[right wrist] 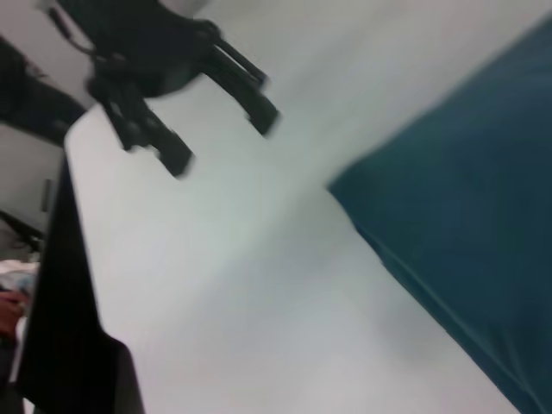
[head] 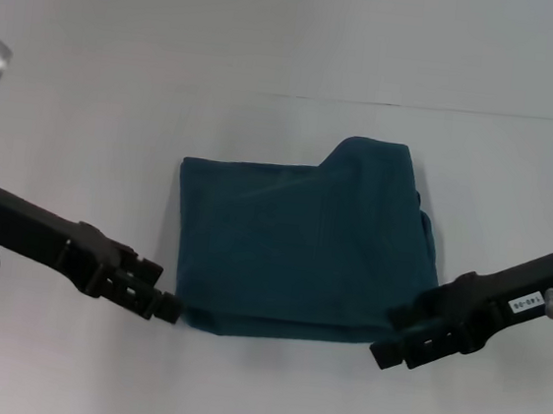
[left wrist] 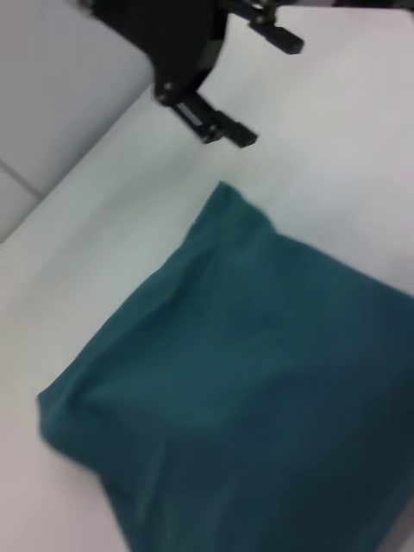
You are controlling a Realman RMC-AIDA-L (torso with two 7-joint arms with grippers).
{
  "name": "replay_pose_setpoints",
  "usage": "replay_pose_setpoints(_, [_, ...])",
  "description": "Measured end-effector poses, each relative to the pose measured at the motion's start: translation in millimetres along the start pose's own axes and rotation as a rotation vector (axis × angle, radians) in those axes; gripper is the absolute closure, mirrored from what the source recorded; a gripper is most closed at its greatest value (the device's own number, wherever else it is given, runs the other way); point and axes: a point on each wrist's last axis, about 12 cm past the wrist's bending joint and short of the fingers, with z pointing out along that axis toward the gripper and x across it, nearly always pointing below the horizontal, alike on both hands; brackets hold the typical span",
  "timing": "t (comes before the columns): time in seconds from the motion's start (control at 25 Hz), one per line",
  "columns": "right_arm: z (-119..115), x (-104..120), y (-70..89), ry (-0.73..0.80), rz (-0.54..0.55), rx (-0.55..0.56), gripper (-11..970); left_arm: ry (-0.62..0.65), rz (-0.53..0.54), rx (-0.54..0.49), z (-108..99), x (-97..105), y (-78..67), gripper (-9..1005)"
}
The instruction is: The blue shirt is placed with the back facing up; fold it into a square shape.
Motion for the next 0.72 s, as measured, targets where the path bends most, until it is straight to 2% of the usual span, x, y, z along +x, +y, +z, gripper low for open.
replay_pose_setpoints(0.24, [5.1, 1.6, 1.5, -0.023, -0.027, -0.016, 131, 0.102, 0.075, 0.027, 17.2, -11.7, -7.7, 105])
replay_pose_setpoints(0.72, [-7.3, 10.4, 7.0, -0.124, -0.047, -0.085, 134, 0.109, 0.178, 0.067, 44.1, -36.0, -19.7, 105])
